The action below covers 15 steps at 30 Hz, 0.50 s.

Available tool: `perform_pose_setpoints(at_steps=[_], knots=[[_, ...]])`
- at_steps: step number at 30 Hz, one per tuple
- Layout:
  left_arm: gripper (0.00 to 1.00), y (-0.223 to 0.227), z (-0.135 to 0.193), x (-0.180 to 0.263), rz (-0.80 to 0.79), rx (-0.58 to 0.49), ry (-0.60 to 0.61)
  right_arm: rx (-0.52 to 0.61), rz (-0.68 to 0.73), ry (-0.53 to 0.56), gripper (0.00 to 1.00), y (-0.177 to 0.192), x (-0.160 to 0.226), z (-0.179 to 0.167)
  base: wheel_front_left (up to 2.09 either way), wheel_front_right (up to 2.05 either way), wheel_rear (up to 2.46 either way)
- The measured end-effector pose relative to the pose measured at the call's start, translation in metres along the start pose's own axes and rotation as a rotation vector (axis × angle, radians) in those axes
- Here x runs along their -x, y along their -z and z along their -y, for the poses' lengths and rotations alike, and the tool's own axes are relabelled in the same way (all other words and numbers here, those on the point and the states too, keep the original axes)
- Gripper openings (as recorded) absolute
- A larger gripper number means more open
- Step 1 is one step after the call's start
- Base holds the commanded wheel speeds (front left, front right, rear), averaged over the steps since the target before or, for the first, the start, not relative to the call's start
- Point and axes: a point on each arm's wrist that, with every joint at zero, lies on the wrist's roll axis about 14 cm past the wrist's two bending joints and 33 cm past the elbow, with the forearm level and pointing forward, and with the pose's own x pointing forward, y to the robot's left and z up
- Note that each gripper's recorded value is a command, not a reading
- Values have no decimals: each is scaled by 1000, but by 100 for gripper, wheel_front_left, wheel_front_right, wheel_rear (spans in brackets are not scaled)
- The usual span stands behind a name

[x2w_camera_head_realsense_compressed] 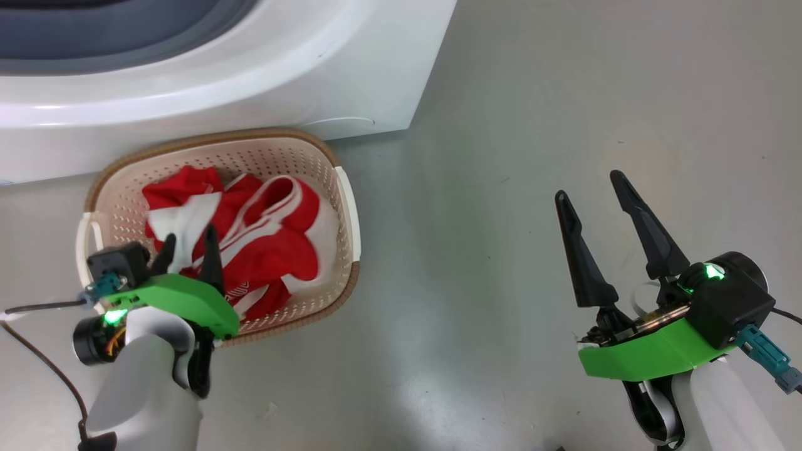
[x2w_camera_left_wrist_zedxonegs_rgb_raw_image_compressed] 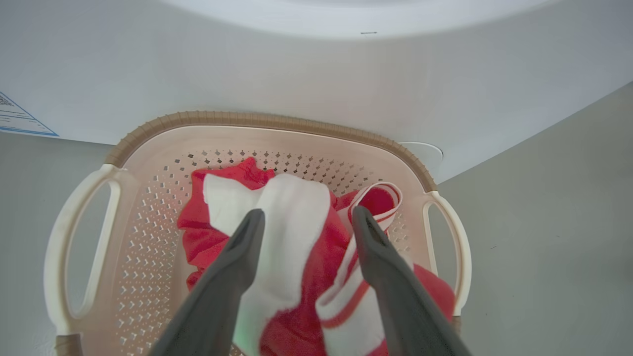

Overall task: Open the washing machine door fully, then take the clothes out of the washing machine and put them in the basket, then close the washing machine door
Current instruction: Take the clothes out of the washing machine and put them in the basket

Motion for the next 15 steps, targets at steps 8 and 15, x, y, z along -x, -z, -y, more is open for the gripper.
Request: perform_pose_setpoints(at_steps=[8,15], knots=[[100,7,1,-2,-27,-22,-1,1,-4,11,100,1,1,4,0,0,0],[100,-27,9,1,70,-37,30,-10,12,3,100,-6,1,0,0,0,0]])
